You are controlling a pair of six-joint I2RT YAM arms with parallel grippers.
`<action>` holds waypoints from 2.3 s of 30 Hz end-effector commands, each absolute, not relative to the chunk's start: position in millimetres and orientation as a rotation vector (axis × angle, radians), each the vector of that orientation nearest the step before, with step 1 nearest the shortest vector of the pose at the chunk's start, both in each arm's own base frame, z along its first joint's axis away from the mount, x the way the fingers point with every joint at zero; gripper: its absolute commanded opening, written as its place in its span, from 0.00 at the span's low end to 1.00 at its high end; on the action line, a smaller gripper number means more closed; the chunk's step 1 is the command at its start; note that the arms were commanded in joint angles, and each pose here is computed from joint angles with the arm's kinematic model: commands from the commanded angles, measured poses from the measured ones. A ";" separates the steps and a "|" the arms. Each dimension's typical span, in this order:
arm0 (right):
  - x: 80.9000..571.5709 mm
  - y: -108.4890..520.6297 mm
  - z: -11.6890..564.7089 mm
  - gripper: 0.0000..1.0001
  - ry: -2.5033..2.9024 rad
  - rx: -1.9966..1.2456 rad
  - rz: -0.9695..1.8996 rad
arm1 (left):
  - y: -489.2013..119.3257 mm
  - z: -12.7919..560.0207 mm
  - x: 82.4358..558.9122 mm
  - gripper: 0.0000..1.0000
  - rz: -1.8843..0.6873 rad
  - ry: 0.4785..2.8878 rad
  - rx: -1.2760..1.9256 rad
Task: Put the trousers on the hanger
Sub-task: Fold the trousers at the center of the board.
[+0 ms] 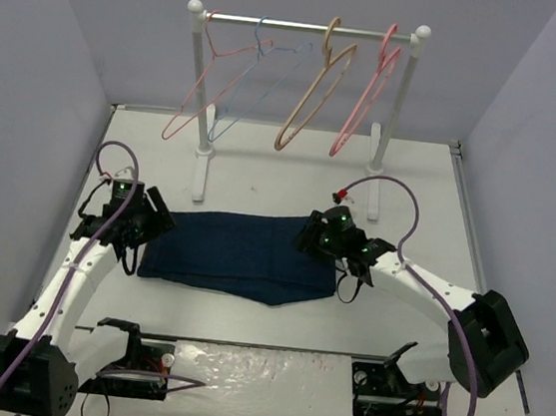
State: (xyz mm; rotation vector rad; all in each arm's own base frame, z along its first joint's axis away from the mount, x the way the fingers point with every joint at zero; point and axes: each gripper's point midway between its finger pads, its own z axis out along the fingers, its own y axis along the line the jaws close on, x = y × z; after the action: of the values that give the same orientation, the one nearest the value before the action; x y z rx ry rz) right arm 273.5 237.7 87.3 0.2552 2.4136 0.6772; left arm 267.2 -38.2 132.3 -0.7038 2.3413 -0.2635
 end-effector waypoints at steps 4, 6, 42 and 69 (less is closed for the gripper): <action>322.1 225.6 146.9 0.59 2.218 0.056 0.971 | -104.6 133.5 281.6 0.81 -0.398 2.310 -0.426; 335.6 223.5 149.0 0.61 2.158 0.044 1.040 | -110.4 124.2 283.0 0.87 -0.367 2.334 -0.403; 226.1 182.4 27.8 0.62 2.268 0.456 1.042 | -85.9 68.6 276.0 0.93 -0.088 2.502 -0.497; 387.7 166.9 123.3 0.64 2.059 0.216 1.039 | -78.0 142.8 260.2 0.97 -0.217 2.376 -0.273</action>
State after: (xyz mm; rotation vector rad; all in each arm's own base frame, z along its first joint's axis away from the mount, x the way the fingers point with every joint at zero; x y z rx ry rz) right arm 352.5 171.6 135.0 0.2918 2.0798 0.9783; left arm 260.4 -73.4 108.1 -0.3762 2.4432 -0.1664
